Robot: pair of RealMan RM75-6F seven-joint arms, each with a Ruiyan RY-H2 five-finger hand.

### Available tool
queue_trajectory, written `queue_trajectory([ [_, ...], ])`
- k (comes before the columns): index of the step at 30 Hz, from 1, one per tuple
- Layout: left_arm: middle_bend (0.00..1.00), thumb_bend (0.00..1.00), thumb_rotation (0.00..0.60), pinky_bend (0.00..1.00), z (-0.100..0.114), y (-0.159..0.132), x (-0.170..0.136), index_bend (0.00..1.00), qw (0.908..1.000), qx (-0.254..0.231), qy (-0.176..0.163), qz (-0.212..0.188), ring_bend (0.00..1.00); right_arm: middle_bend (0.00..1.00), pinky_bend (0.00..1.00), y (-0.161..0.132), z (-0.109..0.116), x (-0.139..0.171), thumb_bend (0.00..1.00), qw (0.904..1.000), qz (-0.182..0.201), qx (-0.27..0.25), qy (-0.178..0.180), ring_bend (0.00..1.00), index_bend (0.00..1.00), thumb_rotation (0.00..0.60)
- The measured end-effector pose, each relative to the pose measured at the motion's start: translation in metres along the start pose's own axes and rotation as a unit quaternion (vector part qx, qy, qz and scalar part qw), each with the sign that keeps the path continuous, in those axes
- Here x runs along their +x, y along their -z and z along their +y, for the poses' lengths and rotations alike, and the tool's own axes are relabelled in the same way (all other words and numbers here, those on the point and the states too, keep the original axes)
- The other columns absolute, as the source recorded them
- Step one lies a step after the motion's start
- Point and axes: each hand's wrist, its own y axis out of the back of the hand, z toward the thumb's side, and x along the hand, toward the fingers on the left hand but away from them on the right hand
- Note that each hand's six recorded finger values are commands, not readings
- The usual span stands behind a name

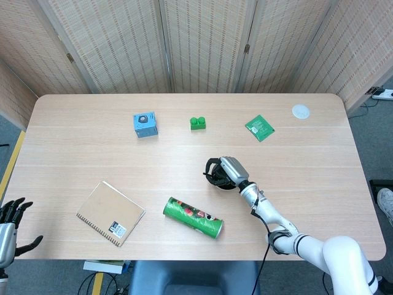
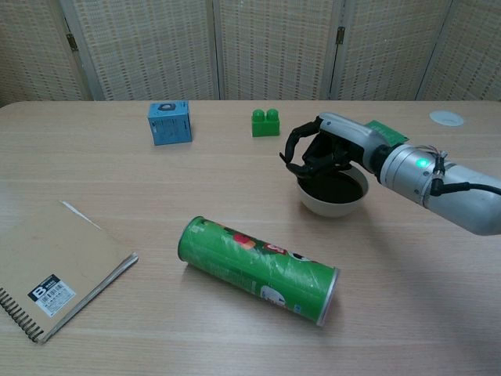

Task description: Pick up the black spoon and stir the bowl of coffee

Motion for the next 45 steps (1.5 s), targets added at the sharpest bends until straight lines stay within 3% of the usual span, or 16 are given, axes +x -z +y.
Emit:
queue_trajectory([
  [15, 0.15, 0.20, 0.600, 0.18, 0.001, -0.005, 0.001, 0.22, 1.0000, 0.001, -0.001, -0.006, 0.12, 1.00, 1.00, 0.022, 0.018, 0.030, 0.54, 0.9995, -0.015, 0.027, -0.004, 1.00, 0.76, 0.600],
  [26, 0.15, 0.19, 0.600, 0.18, 0.002, -0.004, 0.001, 0.22, 1.0000, 0.003, -0.002, -0.003, 0.12, 1.00, 1.00, 0.031, 0.039, 0.013, 0.54, 0.9983, -0.035, 0.041, 0.021, 1.00, 0.76, 0.600],
  [35, 0.15, 0.20, 0.600, 0.18, 0.003, -0.001, -0.001, 0.22, 1.0000, 0.004, -0.002, 0.002, 0.12, 1.00, 1.00, 0.015, 0.021, -0.005, 0.54, 0.9995, -0.018, 0.026, 0.009, 1.00, 0.76, 0.600],
  [45, 0.15, 0.20, 0.600, 0.18, 0.002, 0.000, -0.002, 0.22, 1.0000, 0.003, -0.001, 0.001, 0.12, 1.00, 1.00, 0.006, 0.008, 0.006, 0.54, 0.9999, 0.004, 0.013, -0.009, 1.00, 0.77, 0.600],
])
